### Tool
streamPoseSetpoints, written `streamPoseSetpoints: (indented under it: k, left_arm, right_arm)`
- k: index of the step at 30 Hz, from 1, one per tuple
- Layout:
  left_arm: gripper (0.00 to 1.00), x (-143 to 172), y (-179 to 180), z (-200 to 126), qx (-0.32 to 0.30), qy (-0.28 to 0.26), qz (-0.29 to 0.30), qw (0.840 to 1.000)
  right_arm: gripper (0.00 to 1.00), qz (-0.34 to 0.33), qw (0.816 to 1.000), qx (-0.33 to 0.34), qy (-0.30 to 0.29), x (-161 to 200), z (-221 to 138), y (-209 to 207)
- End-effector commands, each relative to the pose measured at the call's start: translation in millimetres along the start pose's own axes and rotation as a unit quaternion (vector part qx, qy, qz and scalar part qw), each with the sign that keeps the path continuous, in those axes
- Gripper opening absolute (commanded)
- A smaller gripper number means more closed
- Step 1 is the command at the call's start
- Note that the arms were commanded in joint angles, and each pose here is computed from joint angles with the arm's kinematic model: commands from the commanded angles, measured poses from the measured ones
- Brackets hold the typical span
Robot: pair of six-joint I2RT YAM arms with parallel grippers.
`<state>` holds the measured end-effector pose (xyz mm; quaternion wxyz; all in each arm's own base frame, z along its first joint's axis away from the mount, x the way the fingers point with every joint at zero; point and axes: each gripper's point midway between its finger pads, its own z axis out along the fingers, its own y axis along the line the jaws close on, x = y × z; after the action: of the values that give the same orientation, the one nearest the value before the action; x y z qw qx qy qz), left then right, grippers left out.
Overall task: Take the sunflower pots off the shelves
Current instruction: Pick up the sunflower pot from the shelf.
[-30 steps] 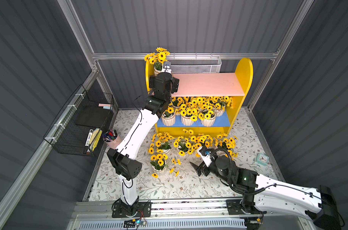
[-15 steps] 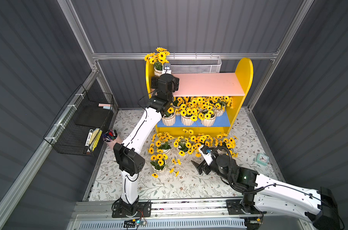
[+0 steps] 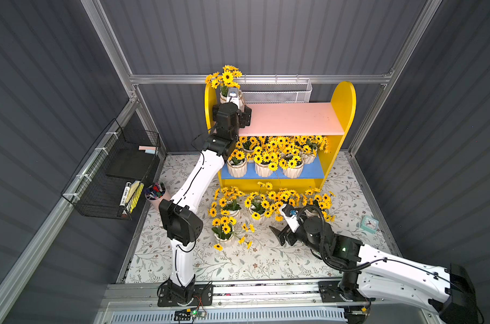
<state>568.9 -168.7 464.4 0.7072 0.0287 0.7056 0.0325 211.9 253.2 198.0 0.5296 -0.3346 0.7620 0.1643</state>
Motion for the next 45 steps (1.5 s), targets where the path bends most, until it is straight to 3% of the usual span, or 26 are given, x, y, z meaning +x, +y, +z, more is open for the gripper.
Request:
streamPoseSetpoints:
  k: [1, 9, 17, 24, 31, 45]
  left_arm:
    - [0.99, 17, 12, 4, 0.028, 0.03, 0.002, 0.999]
    - [0.99, 27, -9, -8, 0.11, 0.032, 0.018, 0.993]
    - [0.99, 25, -12, -21, 0.129, 0.02, 0.016, 0.991]
    - [1.0, 10, -5, -23, 0.13, 0.02, 0.027, 0.991]
    - [0.99, 0, 16, -9, 0.113, 0.019, -0.029, 0.993]
    - [0.99, -9, 30, 18, 0.052, -0.025, -0.065, 0.996]
  right_arm:
    - [0.99, -0.002, 1.0, -0.004, -0.001, 2, 3, 1]
    - [0.99, 0.0, 1.0, -0.01, 0.004, 3, 8, 0]
    - [0.99, 0.005, 1.0, -0.01, 0.008, 6, 12, -2]
    - [0.99, 0.009, 1.0, -0.002, 0.008, 6, 13, -8]
    - [0.99, 0.012, 1.0, -0.003, 0.007, 4, 13, -10]
    - [0.99, 0.015, 1.0, 0.001, 0.008, 5, 12, -13]
